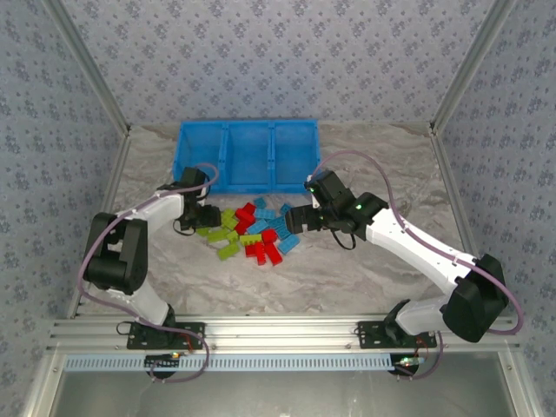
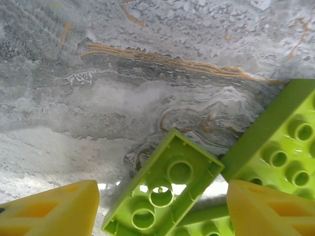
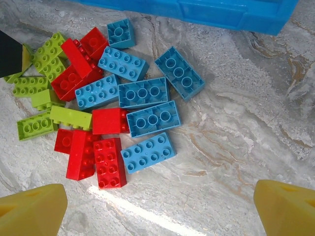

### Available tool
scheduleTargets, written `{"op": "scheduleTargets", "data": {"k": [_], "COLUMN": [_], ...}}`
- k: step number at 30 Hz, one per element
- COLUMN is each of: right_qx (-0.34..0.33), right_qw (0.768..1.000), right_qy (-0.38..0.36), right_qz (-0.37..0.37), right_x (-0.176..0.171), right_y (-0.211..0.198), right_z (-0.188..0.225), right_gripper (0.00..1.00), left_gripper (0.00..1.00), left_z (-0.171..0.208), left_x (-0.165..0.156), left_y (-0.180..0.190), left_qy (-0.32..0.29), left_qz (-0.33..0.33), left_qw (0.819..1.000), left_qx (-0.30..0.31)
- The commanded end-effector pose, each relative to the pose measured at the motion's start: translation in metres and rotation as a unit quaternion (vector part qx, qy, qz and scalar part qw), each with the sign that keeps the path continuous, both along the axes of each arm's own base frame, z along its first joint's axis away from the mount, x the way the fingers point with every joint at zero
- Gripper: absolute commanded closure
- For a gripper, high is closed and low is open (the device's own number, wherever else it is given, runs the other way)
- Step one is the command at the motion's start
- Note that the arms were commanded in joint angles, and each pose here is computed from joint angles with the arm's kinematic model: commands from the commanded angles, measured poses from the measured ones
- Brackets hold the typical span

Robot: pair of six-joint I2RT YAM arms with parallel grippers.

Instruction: Sort the legos into containers by color

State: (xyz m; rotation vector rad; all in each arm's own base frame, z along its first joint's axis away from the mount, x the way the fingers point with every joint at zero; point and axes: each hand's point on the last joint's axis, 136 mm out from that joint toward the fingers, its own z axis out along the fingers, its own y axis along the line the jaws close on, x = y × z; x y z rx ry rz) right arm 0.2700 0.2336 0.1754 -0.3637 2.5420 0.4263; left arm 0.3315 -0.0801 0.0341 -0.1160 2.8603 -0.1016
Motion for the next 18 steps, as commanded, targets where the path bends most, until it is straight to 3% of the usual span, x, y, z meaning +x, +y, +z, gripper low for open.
{"op": "scheduleTargets", "data": {"k": [1,5,18], "right_qx": [0.000,0.002,0.012], "right_qw": [1.000,1.000,1.000], "right_qy": [0.005,0.002,-0.002], "right_qz": [-0.006,-0.007,0.012], "right_x": [-0.004,-0.003,-0.007], "right_y": [-0.002,-0.002,0.011], "right_z": [0.005,0.007,0.019], "right_gripper": [0.00,0.00,0.00], "left_gripper": [0.32,0.33,0.58], "left_z": [0.000,-0.009,-0.017], "left_x": [0.001,-0.005,-0.004], "left_y": [0.006,0.007,0.003], "left_qy": [0.011,0.028,0.026], "left_qz": [-0.008,-0.011,0.002], "left_qw": [1.000,0.999,1.000], "left_qx": [0.022,0.026,0.001]}}
